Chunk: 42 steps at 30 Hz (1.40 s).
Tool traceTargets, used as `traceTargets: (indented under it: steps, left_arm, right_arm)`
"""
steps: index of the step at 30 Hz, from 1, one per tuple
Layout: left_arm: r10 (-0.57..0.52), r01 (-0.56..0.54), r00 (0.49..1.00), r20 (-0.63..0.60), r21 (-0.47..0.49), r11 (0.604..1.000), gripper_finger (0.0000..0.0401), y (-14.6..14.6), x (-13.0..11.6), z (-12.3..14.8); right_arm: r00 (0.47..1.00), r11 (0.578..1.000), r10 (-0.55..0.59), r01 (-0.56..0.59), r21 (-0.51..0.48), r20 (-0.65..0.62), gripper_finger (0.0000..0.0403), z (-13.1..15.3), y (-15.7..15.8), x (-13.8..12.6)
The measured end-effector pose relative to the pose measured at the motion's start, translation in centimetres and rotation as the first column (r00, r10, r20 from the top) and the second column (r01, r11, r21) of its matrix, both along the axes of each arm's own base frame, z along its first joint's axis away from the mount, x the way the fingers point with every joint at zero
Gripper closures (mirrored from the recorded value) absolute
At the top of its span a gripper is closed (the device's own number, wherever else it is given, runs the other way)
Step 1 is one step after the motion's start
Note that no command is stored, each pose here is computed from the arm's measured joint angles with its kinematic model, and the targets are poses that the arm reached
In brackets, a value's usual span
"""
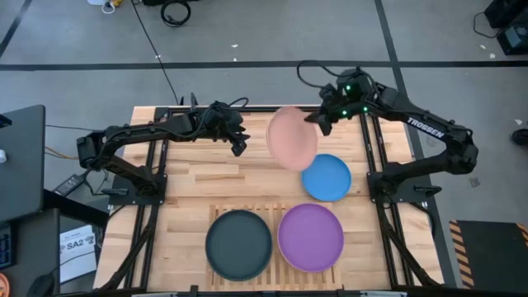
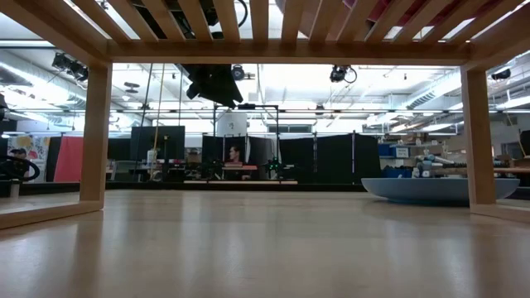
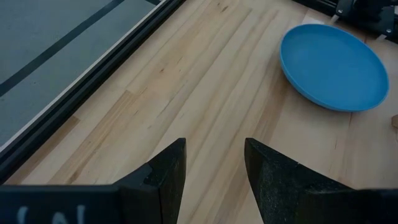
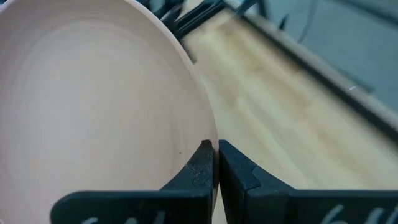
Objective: Place and stack plates onto a shelf
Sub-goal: Stack the light orange plate on top of the violet plate on the shelf
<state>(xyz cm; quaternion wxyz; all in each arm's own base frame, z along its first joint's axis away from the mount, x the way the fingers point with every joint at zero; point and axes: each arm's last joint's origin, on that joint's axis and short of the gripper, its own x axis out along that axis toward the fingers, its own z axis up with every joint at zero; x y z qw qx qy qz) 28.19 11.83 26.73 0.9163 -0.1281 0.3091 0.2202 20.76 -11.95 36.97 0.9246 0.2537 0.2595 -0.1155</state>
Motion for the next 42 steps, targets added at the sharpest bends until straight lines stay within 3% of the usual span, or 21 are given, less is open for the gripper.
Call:
traceTargets:
  steps: [12,20,31,42]
  left_arm:
    - [0.0,0.0,1.0,0.0,0.0,1.0,0.0232,0.0,0.0,0.0]
    - [0.0,0.0,1.0,-0.001,-0.001,1.0,0.0232,0.0,0.0,0.0]
    - [0.0,0.0,1.0,-0.001,0.0,1.0,0.0232,0.0,0.0,0.0]
    - [0.0,0.0,1.0,-0.001,0.0,1.0,0.0232,0.0,0.0,0.0]
  right_arm:
    - [0.965,0.966,0.217,-0.192,0.173,-0.144,0.0389,-1.2,6.3,1.4]
    - [0.927,0.925,0.342,-0.302,0.232,-0.156,0.0389,-1.3,10.2,2.0]
    - [0.901,0.912,0.387,-0.343,0.225,-0.197,0.0387,-1.4,14.9,1.9]
    - [0.884,0.91,0.412,-0.386,0.149,-0.222,0.0387,-1.5,18.8,1.1]
